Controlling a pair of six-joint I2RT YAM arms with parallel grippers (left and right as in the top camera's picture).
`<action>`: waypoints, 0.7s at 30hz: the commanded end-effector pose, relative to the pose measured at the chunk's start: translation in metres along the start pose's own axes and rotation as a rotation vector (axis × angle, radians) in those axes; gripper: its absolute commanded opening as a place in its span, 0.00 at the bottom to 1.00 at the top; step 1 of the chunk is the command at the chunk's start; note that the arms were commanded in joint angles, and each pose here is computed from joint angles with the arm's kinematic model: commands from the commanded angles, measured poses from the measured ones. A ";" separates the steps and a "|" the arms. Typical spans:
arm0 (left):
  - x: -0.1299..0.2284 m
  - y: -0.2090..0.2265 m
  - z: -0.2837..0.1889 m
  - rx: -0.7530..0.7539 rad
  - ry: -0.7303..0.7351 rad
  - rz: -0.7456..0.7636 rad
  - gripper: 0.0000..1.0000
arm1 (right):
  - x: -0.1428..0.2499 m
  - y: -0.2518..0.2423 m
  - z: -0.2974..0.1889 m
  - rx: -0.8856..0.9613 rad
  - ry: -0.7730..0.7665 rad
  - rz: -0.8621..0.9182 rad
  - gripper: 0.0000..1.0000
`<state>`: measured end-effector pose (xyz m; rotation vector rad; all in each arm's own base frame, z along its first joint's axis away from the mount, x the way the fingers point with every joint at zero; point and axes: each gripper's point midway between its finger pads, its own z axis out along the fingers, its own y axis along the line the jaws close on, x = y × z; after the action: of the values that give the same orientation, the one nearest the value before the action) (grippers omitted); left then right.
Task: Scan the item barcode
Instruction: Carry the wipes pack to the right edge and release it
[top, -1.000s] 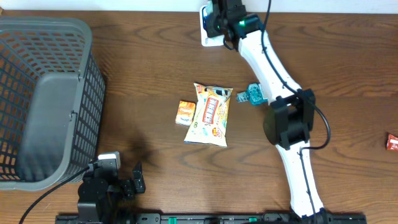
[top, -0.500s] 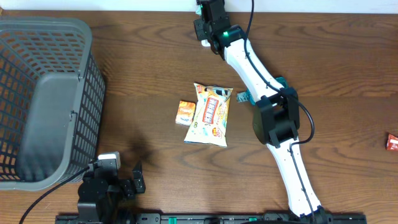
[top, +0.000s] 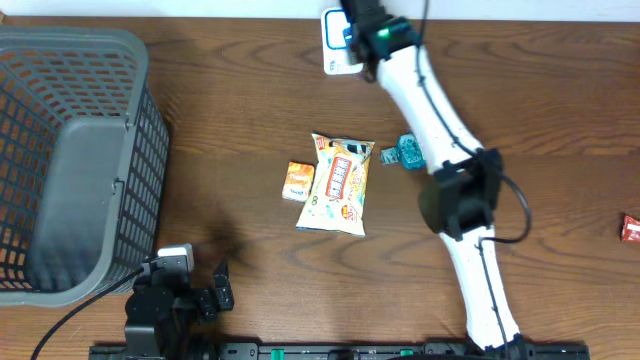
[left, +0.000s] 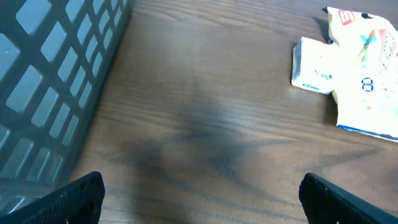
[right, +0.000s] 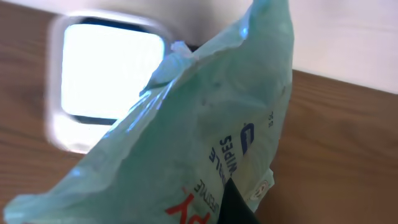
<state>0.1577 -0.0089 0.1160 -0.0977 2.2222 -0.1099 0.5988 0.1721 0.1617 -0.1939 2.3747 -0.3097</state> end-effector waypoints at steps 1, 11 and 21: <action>0.002 0.002 0.001 -0.012 0.004 -0.011 1.00 | -0.022 -0.142 -0.044 0.394 -0.039 0.114 0.01; 0.001 0.002 0.001 -0.012 0.004 -0.011 1.00 | 0.112 -0.350 -0.017 0.692 0.307 0.449 0.01; 0.001 0.002 0.001 -0.012 0.004 -0.011 1.00 | 0.270 -0.434 0.014 0.638 0.614 0.676 0.01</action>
<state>0.1577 -0.0089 0.1160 -0.0977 2.2222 -0.1099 0.4540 -0.2975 0.1233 1.0175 2.5388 -0.9319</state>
